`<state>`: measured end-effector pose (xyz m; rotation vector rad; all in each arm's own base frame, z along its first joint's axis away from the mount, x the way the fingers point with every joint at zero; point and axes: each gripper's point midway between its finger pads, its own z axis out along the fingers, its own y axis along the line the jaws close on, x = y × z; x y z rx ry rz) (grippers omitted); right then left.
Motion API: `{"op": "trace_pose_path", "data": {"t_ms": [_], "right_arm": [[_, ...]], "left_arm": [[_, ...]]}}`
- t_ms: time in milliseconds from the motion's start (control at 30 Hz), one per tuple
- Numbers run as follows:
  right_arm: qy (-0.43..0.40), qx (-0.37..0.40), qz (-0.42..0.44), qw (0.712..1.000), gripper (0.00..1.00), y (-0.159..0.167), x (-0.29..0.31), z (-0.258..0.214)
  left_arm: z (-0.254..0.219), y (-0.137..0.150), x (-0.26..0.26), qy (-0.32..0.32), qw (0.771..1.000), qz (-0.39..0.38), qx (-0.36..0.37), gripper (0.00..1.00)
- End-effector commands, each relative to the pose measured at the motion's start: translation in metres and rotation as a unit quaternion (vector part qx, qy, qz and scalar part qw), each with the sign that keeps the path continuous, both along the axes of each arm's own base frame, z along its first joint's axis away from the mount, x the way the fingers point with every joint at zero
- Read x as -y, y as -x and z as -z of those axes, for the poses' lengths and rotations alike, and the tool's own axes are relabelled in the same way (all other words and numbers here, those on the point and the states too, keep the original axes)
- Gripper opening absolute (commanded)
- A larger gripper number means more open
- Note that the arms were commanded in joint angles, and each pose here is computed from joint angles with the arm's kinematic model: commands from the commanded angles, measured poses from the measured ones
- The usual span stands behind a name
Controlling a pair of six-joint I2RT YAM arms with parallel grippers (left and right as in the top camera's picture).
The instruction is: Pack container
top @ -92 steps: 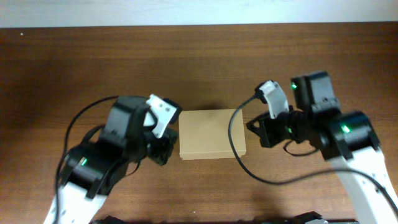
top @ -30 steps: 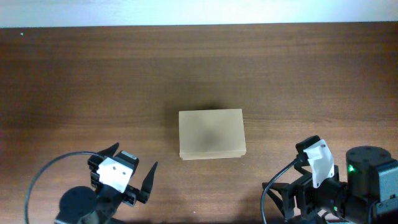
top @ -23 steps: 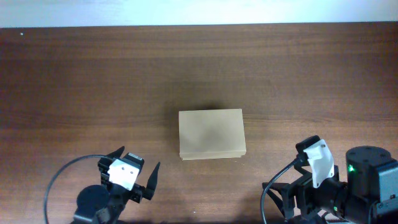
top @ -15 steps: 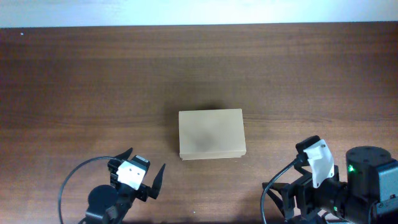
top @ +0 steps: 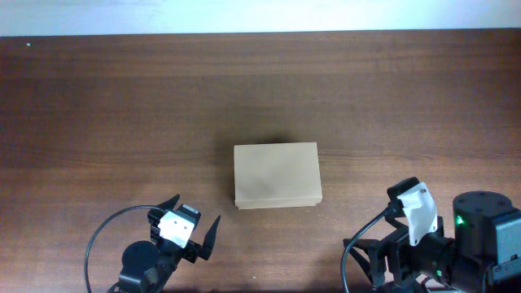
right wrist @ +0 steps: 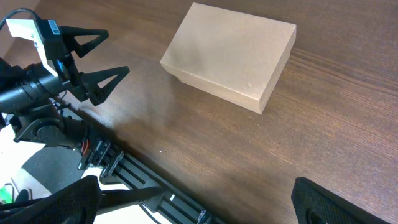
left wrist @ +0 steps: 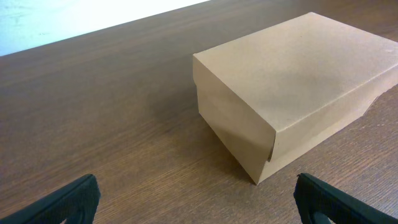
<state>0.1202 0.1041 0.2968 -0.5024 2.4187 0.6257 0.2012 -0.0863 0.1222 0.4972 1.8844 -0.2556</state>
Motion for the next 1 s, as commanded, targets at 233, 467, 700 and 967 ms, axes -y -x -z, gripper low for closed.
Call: {"op": "trace_pose_path", "data": {"t_ms": [233,467,700,967], "right_arm": [[0.002,0.008,0.000,1.000,0.99,0.000,0.001,-0.003],[0.002,0.008,-0.001,1.000,0.99,0.000,0.001,-0.003],[0.068,0.107,0.047,0.991,0.99,-0.025,0.027,-0.004],[0.070,0.188,0.053,0.978,0.99,-0.040,0.029,0.054]], "left_arm": [[-0.002,0.000,0.001,0.009,1.000,0.001,0.003,1.00],[-0.002,0.000,0.001,0.009,1.000,0.001,0.003,1.00],[-0.002,0.000,0.001,0.009,1.000,0.001,0.003,1.00],[-0.002,0.000,0.001,0.009,1.000,0.001,0.003,0.99]]}}
